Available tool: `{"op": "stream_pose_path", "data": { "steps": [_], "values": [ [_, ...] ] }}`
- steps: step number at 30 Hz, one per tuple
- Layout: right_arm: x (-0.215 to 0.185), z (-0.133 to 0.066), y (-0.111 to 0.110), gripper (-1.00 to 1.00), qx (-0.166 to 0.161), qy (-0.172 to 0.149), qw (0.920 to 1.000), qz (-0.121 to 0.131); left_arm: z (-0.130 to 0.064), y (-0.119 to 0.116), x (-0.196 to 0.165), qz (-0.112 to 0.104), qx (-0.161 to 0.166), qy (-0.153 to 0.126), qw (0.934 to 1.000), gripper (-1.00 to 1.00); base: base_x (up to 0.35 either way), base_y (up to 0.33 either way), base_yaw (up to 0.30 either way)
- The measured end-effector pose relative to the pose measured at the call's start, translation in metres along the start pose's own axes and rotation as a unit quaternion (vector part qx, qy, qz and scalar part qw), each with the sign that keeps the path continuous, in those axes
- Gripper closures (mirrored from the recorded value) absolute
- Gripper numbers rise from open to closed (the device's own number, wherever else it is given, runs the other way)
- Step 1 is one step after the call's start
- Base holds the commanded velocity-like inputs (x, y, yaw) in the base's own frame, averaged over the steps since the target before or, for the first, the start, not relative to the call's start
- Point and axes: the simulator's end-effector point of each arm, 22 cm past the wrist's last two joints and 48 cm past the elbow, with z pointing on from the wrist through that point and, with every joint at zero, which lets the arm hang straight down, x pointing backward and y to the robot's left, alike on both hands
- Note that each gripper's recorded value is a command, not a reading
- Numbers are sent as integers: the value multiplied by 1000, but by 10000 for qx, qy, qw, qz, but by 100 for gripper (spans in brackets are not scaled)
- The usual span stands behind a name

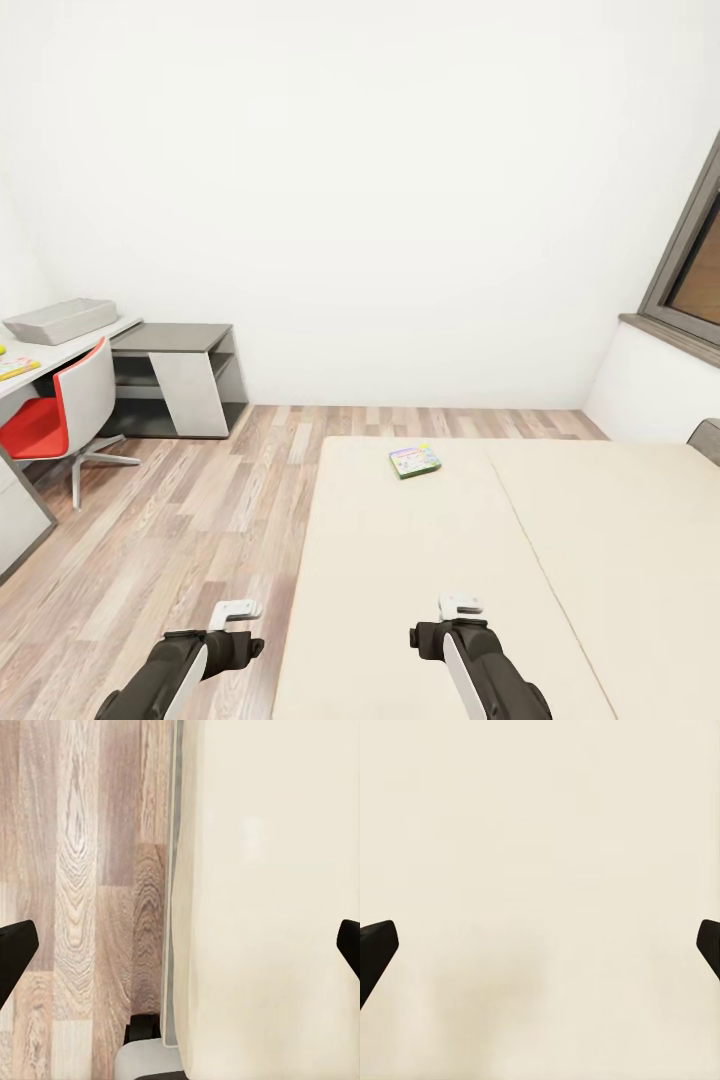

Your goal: Put all the toys in the child's room - the three board games (two on the bed and one on the table), the two jigsaw puzzles on the table, and the tennis ball on the table - inside the toy box on the table in the child's room.

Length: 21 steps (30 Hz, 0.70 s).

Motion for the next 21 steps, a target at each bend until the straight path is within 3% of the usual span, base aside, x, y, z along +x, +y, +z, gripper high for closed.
{"op": "stream_pose_path", "data": {
  "steps": [21],
  "values": [
    [0,0,0,-100,1,0,10000,0,0,0,-1,11,1,-21,10000,-100,0,-85,0]
  ]
}}
